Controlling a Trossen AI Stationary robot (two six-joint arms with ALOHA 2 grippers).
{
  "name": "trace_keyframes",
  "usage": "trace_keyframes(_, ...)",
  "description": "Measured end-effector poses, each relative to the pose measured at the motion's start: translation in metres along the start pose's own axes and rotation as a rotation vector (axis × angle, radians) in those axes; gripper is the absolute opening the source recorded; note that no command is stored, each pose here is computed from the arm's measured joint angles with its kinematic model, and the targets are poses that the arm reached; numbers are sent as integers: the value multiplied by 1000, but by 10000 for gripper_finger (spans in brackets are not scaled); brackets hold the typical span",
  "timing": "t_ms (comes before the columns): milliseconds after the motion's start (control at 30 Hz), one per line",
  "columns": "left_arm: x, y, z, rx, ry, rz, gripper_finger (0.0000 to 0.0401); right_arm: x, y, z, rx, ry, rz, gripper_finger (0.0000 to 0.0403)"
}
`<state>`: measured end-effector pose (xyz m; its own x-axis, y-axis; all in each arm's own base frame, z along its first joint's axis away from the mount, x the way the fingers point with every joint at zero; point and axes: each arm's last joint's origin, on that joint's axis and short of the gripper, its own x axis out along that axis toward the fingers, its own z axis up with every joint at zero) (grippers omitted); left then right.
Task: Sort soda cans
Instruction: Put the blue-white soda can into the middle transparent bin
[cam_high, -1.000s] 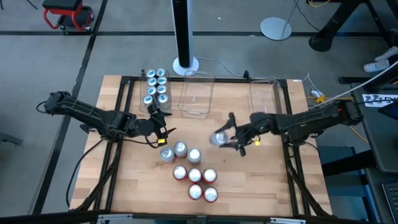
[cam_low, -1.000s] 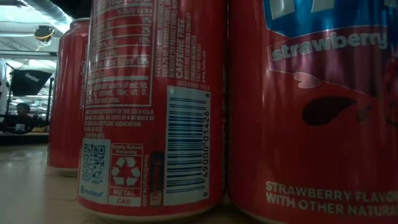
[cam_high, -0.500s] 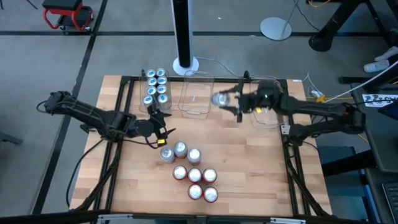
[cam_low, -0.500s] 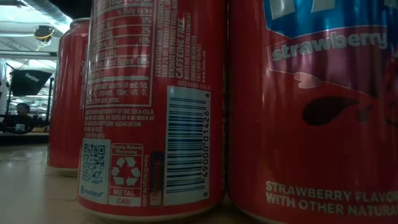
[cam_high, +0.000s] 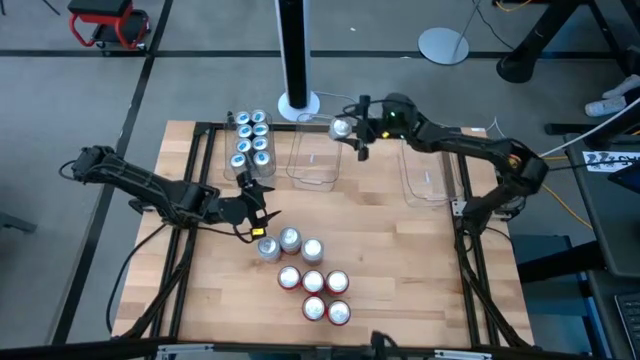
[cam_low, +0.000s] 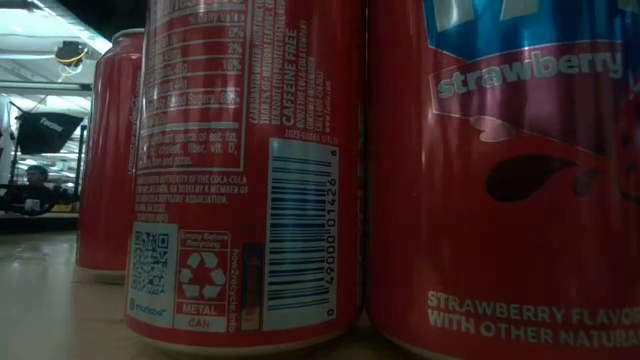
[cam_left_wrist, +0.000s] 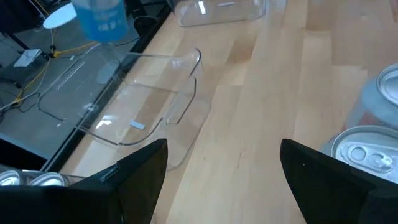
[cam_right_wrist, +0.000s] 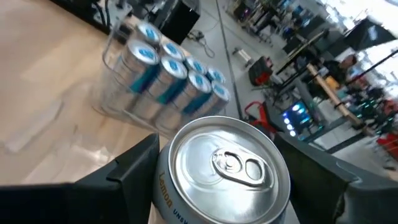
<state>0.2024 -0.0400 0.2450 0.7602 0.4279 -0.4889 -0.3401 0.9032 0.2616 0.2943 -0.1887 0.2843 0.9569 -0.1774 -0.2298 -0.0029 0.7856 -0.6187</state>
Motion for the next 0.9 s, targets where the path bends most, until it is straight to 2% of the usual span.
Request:
trace_keyframes(167, 0, 0, 1, -6, -7, -2, 301, 14, -13, -20, 22, 42, -13, 278)
trace_keyframes(333, 0, 0, 1, -3, -8, -2, 301, 26, -11, -39, 42, 72, 8, 278)
trace_keyframes(900, 0, 0, 2, -11, -18, -3, 301, 42, -9, -51, 37, 21, -33, 278)
